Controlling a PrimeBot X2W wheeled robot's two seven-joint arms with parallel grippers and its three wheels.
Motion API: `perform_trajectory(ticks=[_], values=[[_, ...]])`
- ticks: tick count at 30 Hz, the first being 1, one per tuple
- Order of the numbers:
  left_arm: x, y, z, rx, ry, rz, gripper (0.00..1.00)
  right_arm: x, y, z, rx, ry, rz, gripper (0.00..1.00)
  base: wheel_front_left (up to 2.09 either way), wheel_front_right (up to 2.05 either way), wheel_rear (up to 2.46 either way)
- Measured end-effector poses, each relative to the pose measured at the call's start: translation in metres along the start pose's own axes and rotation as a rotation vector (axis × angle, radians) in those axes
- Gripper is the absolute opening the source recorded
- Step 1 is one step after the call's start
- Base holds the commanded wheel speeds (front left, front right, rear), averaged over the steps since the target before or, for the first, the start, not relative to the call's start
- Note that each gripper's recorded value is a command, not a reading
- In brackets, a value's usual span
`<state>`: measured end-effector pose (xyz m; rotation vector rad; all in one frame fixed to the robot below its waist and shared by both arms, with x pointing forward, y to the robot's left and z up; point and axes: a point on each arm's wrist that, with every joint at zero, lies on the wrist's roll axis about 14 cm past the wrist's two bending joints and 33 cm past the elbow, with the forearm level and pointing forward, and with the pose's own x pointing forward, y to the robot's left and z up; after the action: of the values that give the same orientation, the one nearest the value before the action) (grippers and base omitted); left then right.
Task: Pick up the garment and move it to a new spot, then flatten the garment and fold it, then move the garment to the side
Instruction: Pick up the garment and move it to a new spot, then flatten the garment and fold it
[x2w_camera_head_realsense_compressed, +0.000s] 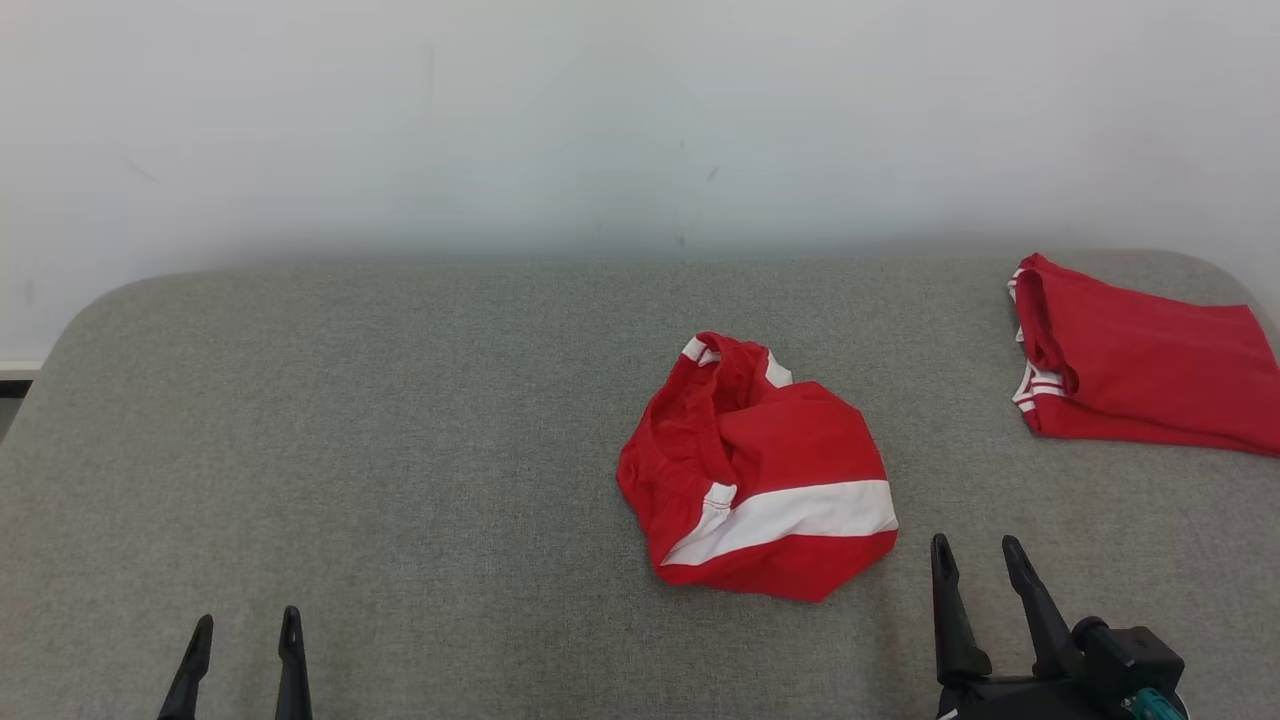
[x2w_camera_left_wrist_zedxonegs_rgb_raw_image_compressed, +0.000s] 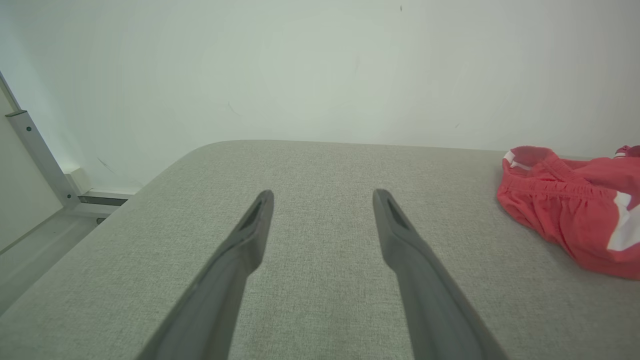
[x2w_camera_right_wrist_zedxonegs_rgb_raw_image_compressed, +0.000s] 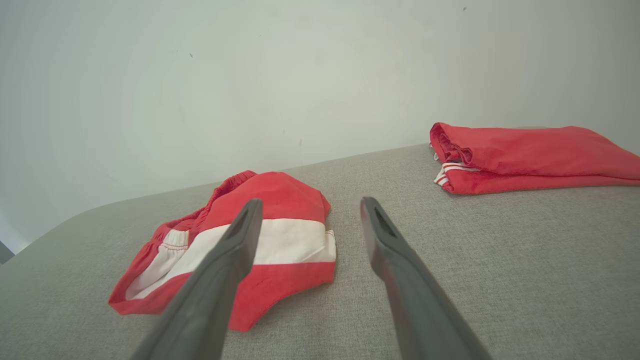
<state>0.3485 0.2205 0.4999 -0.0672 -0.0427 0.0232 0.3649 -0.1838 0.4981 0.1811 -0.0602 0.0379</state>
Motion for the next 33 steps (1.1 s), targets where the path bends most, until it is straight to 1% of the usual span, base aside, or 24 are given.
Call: perform_trajectory(ticks=[33], values=[[-0.0009, 0.0023, -0.0053, 0.011, 0.013, 0.012, 1.0, -0.0016, -0.0019, -0.0069, -0.006, 0.022, -0.005, 1.0, 0.0, 0.0, 0.0]])
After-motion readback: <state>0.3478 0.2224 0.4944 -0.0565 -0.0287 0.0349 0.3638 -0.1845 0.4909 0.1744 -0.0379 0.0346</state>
